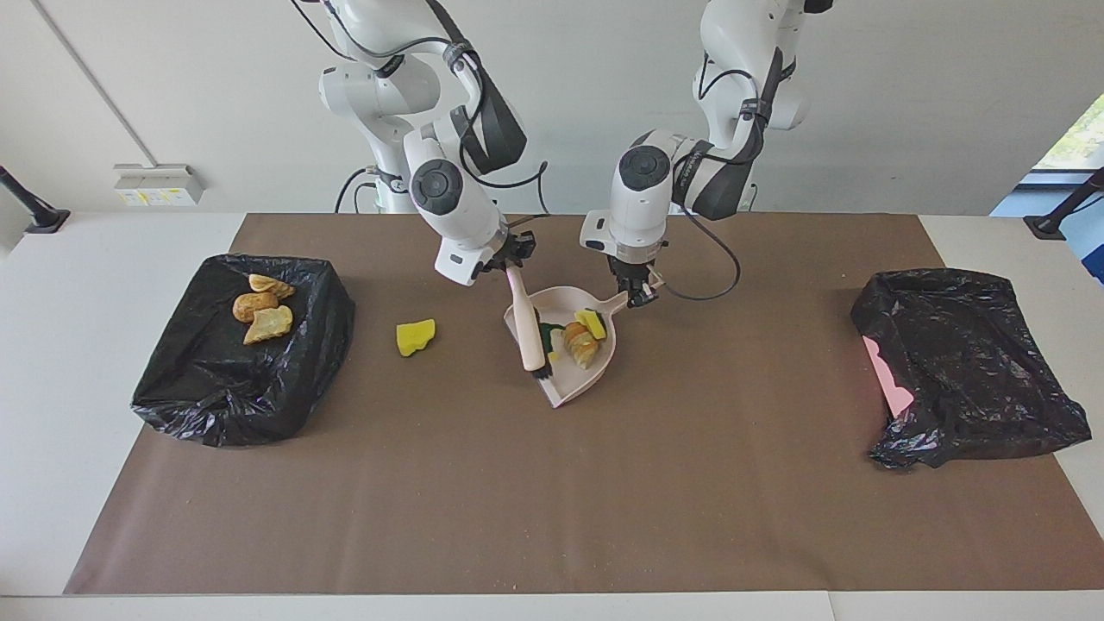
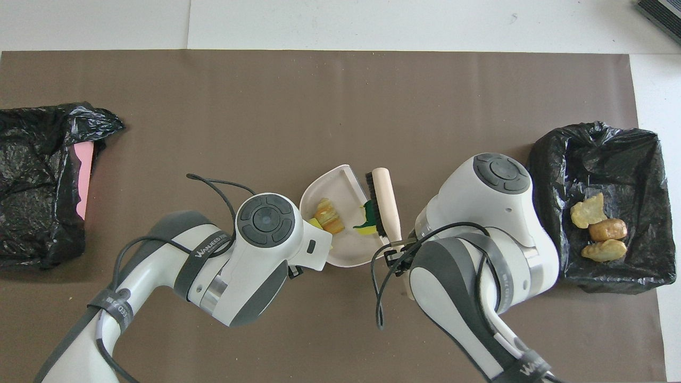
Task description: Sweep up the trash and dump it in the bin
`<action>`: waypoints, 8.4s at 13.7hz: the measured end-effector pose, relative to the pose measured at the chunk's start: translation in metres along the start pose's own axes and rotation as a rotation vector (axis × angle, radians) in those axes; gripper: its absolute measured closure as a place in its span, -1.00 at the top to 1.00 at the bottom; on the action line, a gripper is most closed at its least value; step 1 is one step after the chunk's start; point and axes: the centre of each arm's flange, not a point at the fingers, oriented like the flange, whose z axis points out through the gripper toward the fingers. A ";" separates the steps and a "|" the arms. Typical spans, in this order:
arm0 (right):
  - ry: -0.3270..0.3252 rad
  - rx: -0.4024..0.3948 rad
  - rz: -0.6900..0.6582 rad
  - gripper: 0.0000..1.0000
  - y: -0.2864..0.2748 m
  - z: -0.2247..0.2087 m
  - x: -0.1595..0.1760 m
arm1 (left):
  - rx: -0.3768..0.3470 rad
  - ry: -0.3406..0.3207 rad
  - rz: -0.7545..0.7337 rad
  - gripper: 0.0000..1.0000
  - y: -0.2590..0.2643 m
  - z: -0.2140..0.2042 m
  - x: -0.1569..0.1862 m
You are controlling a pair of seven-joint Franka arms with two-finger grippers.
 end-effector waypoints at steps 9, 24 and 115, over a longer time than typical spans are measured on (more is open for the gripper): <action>0.028 -0.361 0.122 -0.47 0.070 0.000 -0.018 | 0.001 0.001 0.000 -0.37 0.000 0.000 0.000; -0.020 -0.111 0.009 -0.47 0.063 0.067 -0.040 | 0.011 0.015 0.024 -0.37 0.007 0.002 -0.006; 0.377 -0.134 0.163 1.00 0.092 -0.260 -0.079 | -0.057 0.194 -1.062 -0.37 -0.046 -0.053 0.088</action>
